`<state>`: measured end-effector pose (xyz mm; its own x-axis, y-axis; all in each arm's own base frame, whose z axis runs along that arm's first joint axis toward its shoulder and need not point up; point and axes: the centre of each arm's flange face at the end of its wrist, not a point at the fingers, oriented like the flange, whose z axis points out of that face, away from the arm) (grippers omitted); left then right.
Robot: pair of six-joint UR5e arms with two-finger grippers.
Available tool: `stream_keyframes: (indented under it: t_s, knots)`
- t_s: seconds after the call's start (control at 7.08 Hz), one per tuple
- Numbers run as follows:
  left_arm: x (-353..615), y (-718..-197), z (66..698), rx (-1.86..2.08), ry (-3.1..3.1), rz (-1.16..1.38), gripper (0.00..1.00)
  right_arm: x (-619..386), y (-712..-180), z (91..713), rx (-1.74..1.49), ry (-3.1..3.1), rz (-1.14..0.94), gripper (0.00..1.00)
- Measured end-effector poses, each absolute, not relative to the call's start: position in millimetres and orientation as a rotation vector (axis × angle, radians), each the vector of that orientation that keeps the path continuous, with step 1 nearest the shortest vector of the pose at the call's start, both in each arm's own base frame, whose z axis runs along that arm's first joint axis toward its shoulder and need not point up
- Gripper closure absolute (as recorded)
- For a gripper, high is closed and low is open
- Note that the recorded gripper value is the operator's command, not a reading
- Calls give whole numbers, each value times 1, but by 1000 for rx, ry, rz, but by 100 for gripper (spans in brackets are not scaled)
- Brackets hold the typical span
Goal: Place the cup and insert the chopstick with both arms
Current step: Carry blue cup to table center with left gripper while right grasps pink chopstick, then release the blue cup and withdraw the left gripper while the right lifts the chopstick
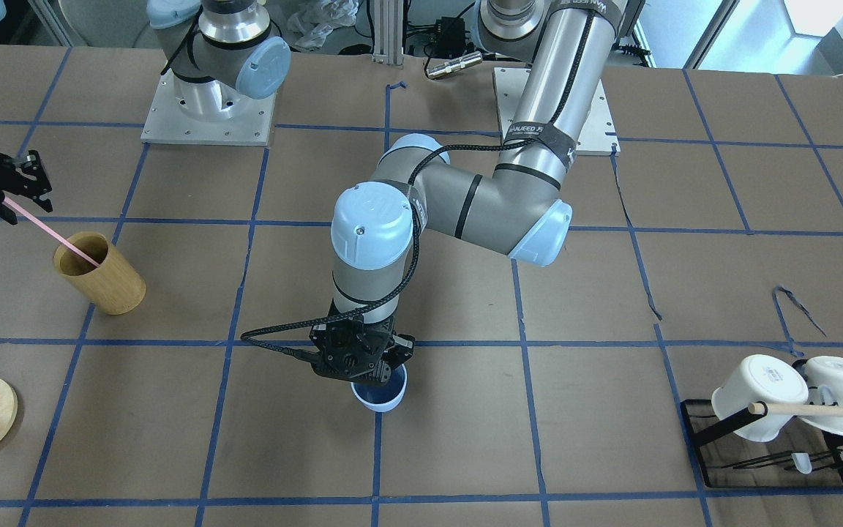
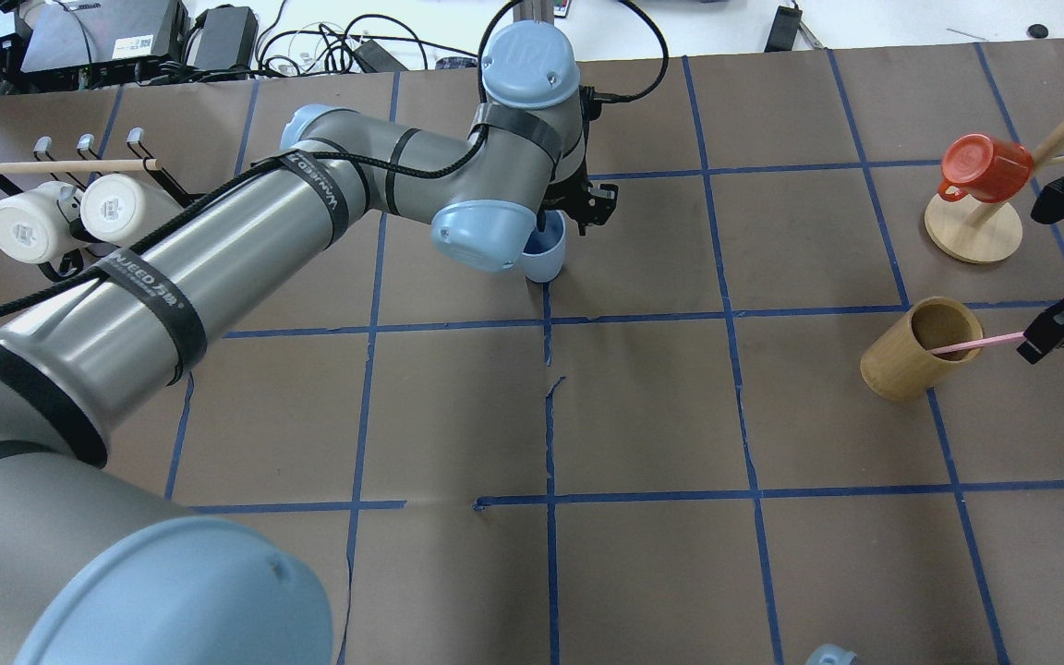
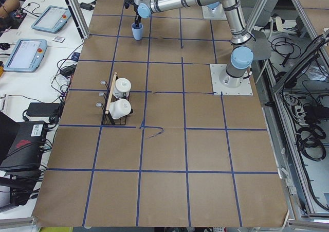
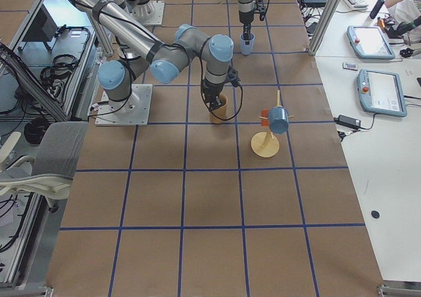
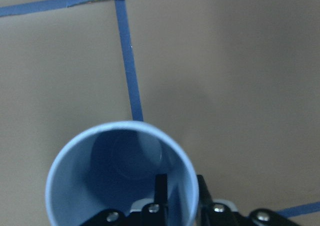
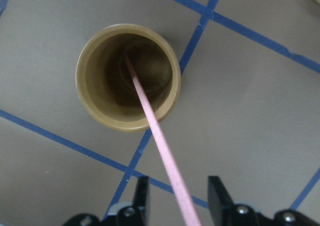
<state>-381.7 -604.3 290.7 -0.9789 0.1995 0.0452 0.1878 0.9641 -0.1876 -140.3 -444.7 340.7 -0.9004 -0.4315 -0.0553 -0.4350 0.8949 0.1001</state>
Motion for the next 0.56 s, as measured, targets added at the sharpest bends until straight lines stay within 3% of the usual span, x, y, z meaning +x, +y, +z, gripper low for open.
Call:
stream_keyframes:
  t_s: [0.28,0.56]
  knots:
    - [-344,-589,368,-337,-3078,216,0,-141,-446,341,-693,3028,172,93]
    - [-299,-538,431,-315,-3113,-7,0,-142,-447,344,-684,3034,170,95]
